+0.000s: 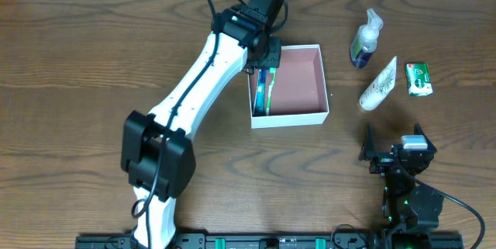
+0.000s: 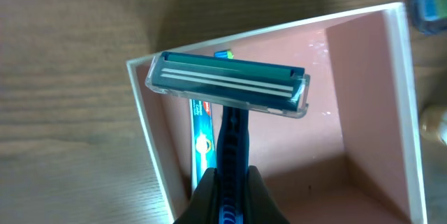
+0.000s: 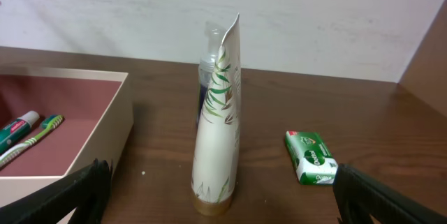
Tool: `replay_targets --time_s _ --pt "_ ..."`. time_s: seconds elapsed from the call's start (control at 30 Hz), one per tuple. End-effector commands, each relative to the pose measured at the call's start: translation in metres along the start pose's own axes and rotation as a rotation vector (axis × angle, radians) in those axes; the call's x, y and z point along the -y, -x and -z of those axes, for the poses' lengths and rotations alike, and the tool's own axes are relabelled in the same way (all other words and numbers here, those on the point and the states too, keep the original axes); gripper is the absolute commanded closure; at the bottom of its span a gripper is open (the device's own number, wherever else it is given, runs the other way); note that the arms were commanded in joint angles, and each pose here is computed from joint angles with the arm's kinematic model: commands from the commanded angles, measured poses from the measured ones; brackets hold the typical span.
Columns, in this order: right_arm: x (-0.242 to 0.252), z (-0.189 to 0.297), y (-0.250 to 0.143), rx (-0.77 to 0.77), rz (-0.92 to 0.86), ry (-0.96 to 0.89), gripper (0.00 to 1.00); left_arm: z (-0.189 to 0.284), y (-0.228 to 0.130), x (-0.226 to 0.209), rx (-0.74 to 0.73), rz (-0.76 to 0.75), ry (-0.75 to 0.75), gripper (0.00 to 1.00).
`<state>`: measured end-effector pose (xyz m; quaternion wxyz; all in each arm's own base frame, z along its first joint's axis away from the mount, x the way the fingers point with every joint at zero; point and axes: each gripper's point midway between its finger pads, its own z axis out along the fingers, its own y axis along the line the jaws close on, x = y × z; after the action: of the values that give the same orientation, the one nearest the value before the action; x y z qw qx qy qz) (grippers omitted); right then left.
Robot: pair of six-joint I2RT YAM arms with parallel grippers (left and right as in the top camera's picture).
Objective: Pack container
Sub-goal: 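Lift the razor and carry it over the white box, then lower the razor into the box and open the left gripper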
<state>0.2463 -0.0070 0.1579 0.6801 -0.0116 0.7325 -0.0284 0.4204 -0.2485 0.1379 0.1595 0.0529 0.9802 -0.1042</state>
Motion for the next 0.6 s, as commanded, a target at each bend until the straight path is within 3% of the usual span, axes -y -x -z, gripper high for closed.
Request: replay_targets --time_s 0.0,0.27,0.57 --pt "-0.003 0.0 -0.001 0.001 -0.011 0.011 0.01 -0.019 -0.008 -0.006 -0.039 0.117 0.034 0.94" --pt "-0.003 0.0 -0.001 0.001 -0.011 0.011 0.01 -0.047 -0.021 -0.02 -0.093 0.19 0.119 0.94" --pt "-0.003 0.0 -0.001 0.001 -0.011 0.011 0.01 -0.057 -0.039 -0.029 -0.156 0.174 0.15 0.94"
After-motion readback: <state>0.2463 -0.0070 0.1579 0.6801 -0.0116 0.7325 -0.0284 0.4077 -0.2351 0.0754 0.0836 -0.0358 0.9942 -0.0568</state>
